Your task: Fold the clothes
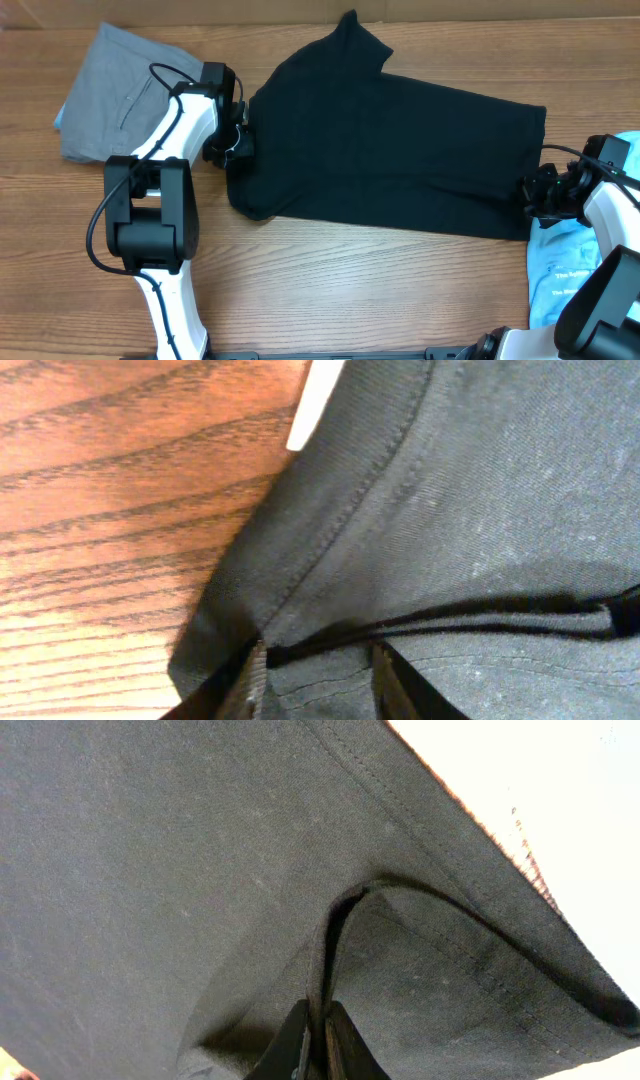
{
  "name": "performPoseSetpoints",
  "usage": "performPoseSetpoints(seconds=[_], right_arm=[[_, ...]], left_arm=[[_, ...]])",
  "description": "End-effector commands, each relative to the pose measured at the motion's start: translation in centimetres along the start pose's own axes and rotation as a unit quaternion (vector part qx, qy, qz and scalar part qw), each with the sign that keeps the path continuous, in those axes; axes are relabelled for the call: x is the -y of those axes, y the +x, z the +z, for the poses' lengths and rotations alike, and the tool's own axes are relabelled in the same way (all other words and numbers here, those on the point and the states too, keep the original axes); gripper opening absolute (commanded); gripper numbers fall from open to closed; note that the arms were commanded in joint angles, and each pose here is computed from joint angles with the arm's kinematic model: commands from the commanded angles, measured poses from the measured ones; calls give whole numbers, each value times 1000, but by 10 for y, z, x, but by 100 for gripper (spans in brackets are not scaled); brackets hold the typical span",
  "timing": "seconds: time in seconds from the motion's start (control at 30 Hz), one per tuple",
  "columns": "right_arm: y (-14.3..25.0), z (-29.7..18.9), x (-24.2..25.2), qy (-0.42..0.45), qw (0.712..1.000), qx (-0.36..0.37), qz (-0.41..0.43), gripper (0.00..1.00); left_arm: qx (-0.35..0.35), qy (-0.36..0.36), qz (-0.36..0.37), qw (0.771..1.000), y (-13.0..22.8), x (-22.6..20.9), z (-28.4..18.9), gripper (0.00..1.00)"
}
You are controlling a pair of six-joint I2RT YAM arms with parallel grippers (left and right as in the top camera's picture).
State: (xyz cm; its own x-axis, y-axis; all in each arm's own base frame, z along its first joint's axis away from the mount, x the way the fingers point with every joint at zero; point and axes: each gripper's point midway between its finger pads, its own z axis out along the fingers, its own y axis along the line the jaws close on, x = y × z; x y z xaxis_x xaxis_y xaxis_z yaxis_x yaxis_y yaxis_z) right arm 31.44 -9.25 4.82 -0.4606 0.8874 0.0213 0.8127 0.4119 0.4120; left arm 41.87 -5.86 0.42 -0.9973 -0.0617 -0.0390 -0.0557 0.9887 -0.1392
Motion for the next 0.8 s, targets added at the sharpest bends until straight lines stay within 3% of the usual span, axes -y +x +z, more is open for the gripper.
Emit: performPoseSetpoints(seconds=[0.0,0.17,0.4,0.5,0.63,0.77], right_arm=[[-5,-9,-10,-13,1000,15,-13,5],[-5,-9,-10,-13,1000,15,-13,5],[-5,-9,-10,-13,1000,15,-13,5],[-5,-9,-10,-13,1000,15,-13,5],[-5,-9,-10,-13,1000,15,-13,5],[-5,-9,-10,-13,1000,15,-13,5]], left_arm=[[-32,39,10,999,18,13,16,25],[-33,44,8,998,18,14,13,17],[-39,42,-6,998,18,4,9,25],[-43,41,-17,998,19,-3,6,12],[-48,42,-23,998,22,-7,4,14],[-51,47,-23,997,23,-4,4,4]])
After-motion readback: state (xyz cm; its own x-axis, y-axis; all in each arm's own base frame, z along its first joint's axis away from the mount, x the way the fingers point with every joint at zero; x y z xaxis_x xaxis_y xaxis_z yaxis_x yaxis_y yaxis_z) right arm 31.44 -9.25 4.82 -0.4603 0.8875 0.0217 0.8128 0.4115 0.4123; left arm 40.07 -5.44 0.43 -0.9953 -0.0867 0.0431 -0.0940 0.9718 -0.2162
